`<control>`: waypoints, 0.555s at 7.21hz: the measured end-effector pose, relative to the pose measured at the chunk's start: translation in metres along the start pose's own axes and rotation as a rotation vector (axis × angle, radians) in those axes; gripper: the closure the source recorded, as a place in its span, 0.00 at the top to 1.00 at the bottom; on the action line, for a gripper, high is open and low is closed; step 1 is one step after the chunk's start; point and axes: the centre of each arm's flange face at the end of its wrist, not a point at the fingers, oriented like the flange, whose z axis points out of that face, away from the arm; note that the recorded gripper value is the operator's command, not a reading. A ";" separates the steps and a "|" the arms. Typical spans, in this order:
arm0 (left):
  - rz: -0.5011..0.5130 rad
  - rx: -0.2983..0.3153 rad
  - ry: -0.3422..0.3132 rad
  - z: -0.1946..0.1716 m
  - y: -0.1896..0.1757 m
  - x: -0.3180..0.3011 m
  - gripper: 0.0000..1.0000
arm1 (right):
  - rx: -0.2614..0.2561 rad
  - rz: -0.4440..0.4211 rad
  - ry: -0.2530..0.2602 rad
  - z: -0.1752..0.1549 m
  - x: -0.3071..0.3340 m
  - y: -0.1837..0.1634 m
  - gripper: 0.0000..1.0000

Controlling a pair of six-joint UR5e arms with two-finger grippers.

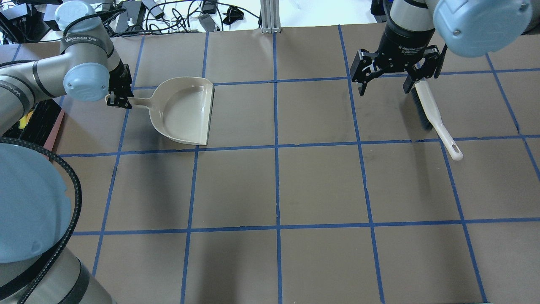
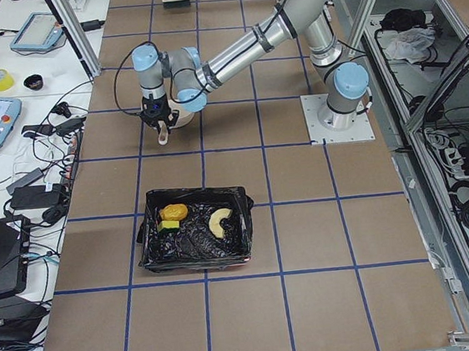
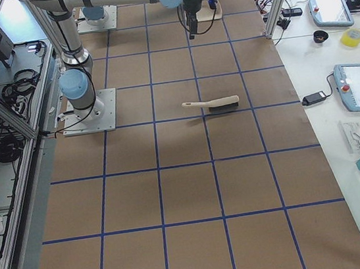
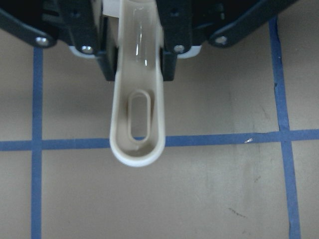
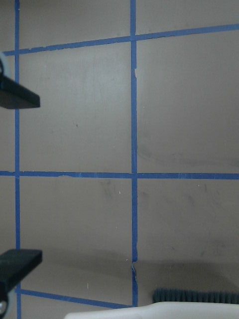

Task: Sweep and dump trash into bin
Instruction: 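Bring the empty dustpan back onto the table with the left gripper and release it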

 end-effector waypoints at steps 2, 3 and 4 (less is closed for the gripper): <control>0.006 0.002 0.001 -0.002 -0.002 -0.001 0.05 | 0.000 0.000 0.001 0.000 0.000 0.000 1.00; 0.007 0.002 -0.001 -0.001 -0.002 -0.001 0.15 | -0.002 -0.001 0.003 0.000 0.000 0.000 1.00; 0.007 0.001 -0.005 0.001 -0.002 -0.002 0.30 | -0.002 -0.002 0.005 0.001 0.001 0.000 1.00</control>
